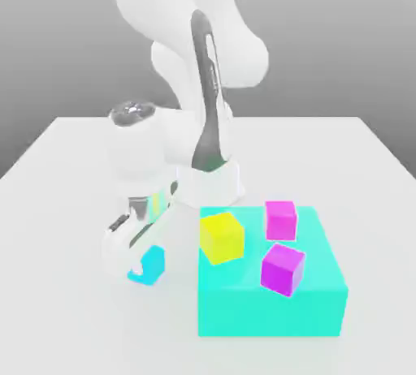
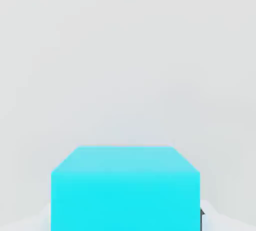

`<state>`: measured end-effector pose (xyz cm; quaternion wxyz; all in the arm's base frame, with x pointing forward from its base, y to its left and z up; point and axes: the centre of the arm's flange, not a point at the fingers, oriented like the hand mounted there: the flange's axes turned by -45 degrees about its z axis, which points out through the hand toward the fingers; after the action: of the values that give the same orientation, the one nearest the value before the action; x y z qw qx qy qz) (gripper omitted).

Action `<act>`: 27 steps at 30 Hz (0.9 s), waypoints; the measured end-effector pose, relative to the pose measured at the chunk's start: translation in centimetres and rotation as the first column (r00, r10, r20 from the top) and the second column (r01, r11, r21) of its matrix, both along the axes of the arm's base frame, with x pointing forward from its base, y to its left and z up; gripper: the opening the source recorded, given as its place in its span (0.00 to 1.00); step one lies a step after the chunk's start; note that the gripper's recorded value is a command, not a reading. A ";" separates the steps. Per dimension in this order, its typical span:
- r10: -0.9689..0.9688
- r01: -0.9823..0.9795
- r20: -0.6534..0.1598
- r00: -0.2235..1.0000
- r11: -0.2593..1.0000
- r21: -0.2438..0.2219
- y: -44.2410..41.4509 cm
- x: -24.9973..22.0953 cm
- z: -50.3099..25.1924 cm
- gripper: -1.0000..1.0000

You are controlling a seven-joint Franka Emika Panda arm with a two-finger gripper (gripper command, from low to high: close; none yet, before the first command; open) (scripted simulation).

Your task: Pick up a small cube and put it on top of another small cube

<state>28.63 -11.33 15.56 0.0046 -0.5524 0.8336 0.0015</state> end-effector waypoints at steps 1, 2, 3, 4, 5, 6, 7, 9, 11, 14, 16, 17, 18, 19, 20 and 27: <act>0.000 0.000 0.000 1.000 1.000 0.000 0.0 0.0 0.7 0.00; 0.002 -0.002 -0.001 1.000 1.000 -0.001 0.1 0.0 1.4 0.00; 0.004 -0.004 -0.001 1.000 1.000 -0.002 0.1 0.0 2.1 0.00; 0.001 -0.001 -0.002 1.000 1.000 -0.004 0.1 -0.1 2.8 0.00; 0.000 0.000 -0.002 1.000 1.000 -0.006 0.1 -0.2 3.5 0.00; 0.016 -0.016 0.012 1.000 1.000 -0.009 0.0 0.6 4.3 0.00; 0.050 -0.050 0.026 0.998 0.999 -0.011 0.2 1.8 5.3 0.00; 0.140 -0.140 0.052 0.989 0.990 -0.015 1.2 4.6 7.4 0.00; 0.241 -0.240 0.079 0.967 0.971 -0.017 2.9 7.4 9.8 0.00; 0.377 -0.377 0.087 0.922 0.926 -0.019 6.2 10.1 12.3 0.00; 0.461 -0.461 0.083 0.883 0.887 -0.020 8.7 11.3 13.8 0.00; 0.502 -0.502 0.080 0.861 0.864 -0.020 9.9 11.8 14.5 0.00; 0.542 -0.543 0.076 0.837 0.840 -0.020 11.3 12.2 15.2 0.00; 0.581 -0.582 0.072 0.810 0.813 -0.020 12.6 12.6 15.9 0.00; 0.619 -0.620 0.068 0.782 0.785 -0.020 14.1 12.9 16.6 0.00; 0.795 -0.795 0.002 0.606 0.606 -0.011 21.9 12.9 17.9 0.00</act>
<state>41.56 10.58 33.45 0.0039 -0.8648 0.5020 -0.0020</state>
